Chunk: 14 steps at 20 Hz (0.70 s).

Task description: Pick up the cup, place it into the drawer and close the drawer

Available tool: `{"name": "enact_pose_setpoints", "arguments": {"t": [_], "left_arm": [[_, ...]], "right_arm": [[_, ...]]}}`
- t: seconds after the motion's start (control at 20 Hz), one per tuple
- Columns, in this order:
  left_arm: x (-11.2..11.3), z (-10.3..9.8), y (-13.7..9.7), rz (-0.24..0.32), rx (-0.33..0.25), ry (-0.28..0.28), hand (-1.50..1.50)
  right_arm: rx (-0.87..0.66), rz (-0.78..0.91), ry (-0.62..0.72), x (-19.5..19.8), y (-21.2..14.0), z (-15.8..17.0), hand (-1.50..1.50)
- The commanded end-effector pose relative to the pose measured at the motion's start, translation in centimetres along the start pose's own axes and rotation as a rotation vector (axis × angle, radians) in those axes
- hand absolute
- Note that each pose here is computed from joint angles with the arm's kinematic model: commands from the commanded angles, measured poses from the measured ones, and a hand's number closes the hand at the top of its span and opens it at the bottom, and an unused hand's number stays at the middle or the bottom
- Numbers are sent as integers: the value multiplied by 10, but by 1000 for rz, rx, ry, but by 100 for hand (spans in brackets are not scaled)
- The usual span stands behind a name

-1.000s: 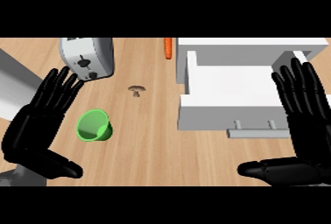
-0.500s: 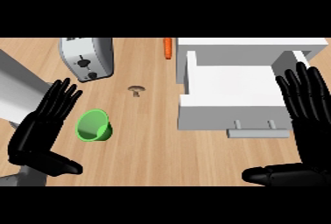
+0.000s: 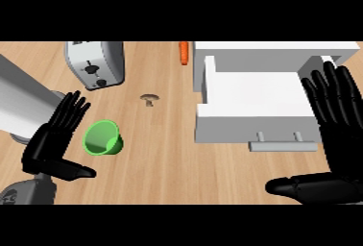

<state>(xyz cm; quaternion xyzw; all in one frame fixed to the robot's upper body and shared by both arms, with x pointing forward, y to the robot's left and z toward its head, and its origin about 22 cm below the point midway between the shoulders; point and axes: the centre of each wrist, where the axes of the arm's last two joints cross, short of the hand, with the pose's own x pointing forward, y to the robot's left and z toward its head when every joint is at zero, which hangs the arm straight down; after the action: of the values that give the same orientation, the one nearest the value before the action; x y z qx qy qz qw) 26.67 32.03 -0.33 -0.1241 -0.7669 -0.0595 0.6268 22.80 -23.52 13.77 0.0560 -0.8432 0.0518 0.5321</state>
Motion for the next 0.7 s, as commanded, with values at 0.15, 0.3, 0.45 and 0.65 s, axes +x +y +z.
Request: {"name": "enact_pose_setpoints", "arguments": {"t": [0.15,0.3,0.45,0.65], "left_arm": [[-24,-1,5,4,5,34,-150],[-54,8,-1,0,5,42,-150],[-47,21,24,0,12,73,-150],[-74,11,25,-8,24,73,-150]], "right_arm": [[1,-3,8,1,-14,-4,-150],[17,-6,-5,2,-11,-9,-150],[8,-24,-2,22,10,8,-150],[12,-10,-7,-5,-5,-8,-150]]}}
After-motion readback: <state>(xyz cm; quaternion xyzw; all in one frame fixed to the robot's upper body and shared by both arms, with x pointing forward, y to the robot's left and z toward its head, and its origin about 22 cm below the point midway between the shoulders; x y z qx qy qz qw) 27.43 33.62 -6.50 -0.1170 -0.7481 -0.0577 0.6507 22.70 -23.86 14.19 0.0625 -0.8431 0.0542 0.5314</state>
